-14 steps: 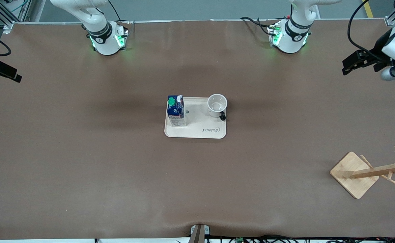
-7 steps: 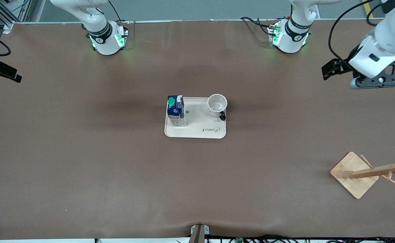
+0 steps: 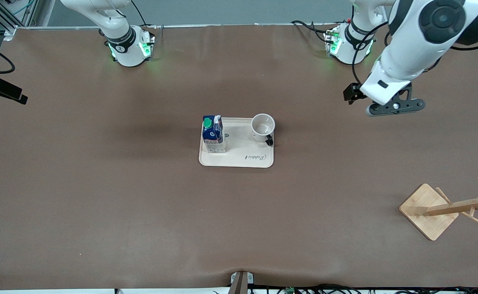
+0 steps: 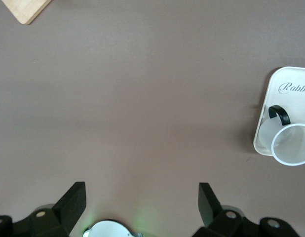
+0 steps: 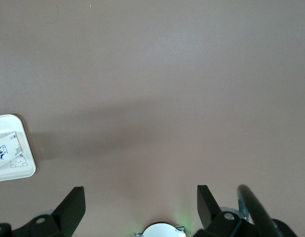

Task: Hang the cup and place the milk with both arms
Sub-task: 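Reach the left gripper toward the white mug on the tray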

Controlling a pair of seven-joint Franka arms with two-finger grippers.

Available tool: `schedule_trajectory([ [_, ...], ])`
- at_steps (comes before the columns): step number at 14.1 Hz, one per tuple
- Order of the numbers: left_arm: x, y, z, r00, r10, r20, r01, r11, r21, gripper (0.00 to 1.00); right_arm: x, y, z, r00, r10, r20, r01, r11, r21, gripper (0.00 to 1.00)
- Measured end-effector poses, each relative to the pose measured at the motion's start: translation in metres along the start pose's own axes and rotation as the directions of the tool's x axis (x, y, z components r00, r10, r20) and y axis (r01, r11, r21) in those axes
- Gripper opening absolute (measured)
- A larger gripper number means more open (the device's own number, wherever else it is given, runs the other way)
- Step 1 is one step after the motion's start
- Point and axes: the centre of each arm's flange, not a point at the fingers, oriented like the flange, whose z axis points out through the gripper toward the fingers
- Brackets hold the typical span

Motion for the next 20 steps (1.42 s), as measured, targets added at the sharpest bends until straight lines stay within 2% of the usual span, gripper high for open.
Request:
schedule_trajectory([
  [6,-0.021,0.059,0.057,0.999,0.016,-0.05,-0.016,1.0,-0.004,1.0,0.001,-0.002,0.0,1.0,-0.002,0.0,0.002,1.0,0.001,1.0],
  [10,-0.034,0.099,0.091,0.998,-0.03,-0.051,0.029,0.999,-0.02,1.0,0.0,-0.005,-0.002,1.0,-0.008,-0.004,0.008,1.0,0.003,1.0],
  [15,-0.045,0.141,0.132,0.993,-0.112,-0.023,0.111,0.992,-0.058,1.0,0.0,-0.016,-0.003,1.0,-0.026,-0.001,0.026,0.996,0.085,1.0],
  [18,-0.051,0.154,0.158,0.99,-0.138,-0.018,0.136,0.987,-0.086,1.0,0.004,-0.018,-0.006,0.999,-0.025,-0.04,0.029,0.995,0.096,1.0],
  [20,-0.052,0.161,0.176,0.987,-0.157,-0.02,0.154,0.981,-0.121,1.0,0.007,-0.019,-0.005,0.999,-0.026,-0.048,0.03,0.995,0.096,1.0],
])
